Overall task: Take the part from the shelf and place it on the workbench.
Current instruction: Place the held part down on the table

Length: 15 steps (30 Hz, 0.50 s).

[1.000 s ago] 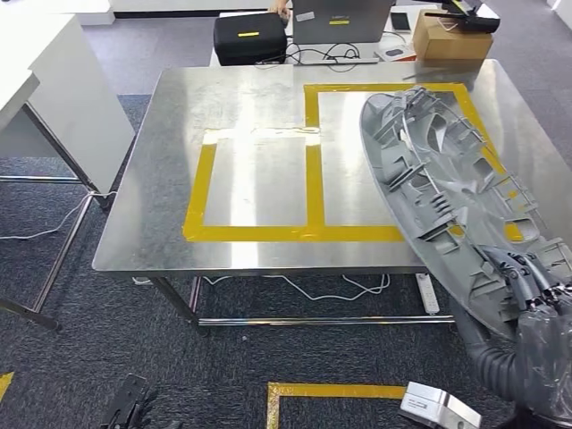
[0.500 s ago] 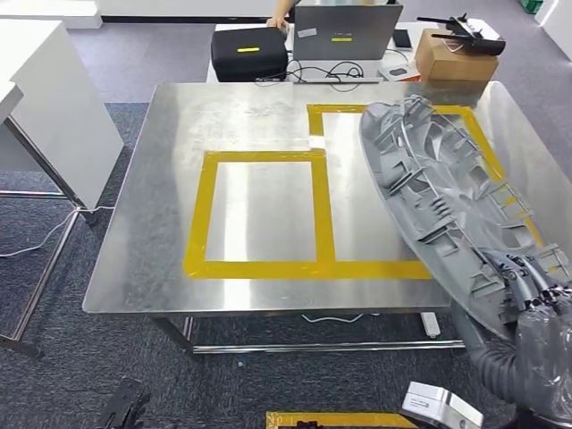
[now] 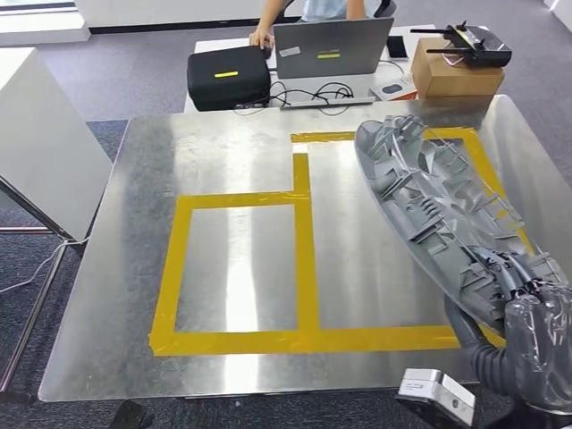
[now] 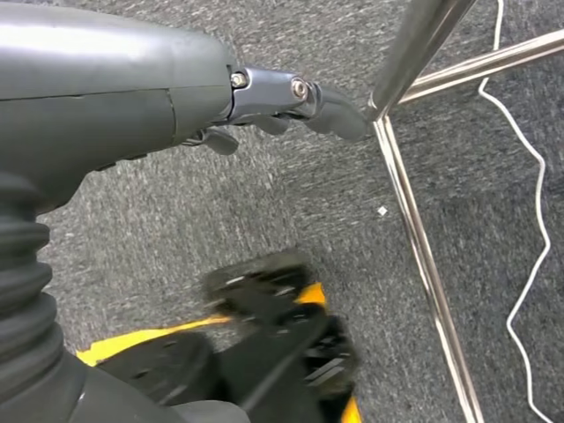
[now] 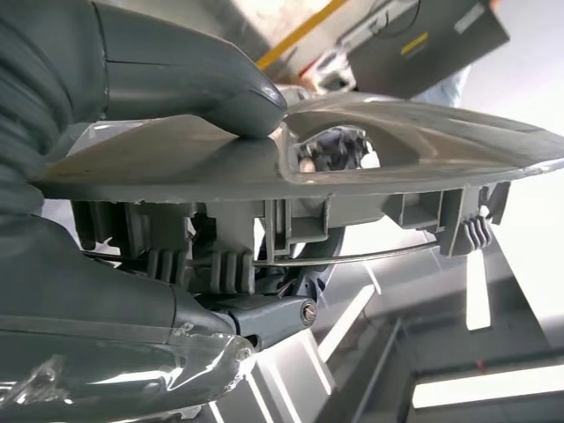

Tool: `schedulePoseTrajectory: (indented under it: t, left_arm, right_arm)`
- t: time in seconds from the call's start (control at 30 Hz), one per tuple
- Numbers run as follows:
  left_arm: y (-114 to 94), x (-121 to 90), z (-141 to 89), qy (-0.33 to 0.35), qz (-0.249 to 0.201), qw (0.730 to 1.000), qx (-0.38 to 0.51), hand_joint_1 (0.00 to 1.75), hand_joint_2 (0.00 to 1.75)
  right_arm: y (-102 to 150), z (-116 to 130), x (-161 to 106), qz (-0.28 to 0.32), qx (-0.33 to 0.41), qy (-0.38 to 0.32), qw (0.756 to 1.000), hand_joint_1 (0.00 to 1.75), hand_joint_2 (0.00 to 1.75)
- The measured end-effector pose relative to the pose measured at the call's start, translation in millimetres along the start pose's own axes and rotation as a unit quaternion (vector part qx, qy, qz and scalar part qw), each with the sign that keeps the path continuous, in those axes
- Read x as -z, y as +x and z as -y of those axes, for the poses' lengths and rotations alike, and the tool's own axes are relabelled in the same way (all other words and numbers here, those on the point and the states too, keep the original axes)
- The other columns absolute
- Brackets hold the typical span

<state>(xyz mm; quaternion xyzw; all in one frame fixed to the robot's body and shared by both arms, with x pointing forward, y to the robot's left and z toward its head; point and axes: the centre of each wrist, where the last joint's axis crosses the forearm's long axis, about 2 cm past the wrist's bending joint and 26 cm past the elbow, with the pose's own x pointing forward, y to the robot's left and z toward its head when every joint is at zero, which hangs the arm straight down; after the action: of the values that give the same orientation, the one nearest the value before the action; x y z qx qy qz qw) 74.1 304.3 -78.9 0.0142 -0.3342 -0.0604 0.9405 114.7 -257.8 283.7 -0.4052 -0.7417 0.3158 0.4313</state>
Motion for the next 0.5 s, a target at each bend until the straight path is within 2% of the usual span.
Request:
schedulePoseTrajectory:
  t: [0.1,0.33,0.5]
  left_arm:
    - [-8.2,-4.5,-1.9,0.008,-0.010,1.000,0.001,0.00,1.75]
    - [5.7,4.1,-10.6,0.022,0.003,1.000,0.007,0.00,1.75]
    - [5.7,8.2,-11.8,0.014,0.018,1.000,0.009,0.00,1.75]
  right_arm:
    - [-1.0,-4.1,-4.9,-0.038,0.018,0.057,0.998,1.75,1.75]
    - [-6.3,-12.0,-16.9,-0.095,0.017,0.138,0.986,1.75,1.75]
    - [-21.0,-24.7,-27.5,-0.119,0.008,0.206,0.971,1.75,1.75]
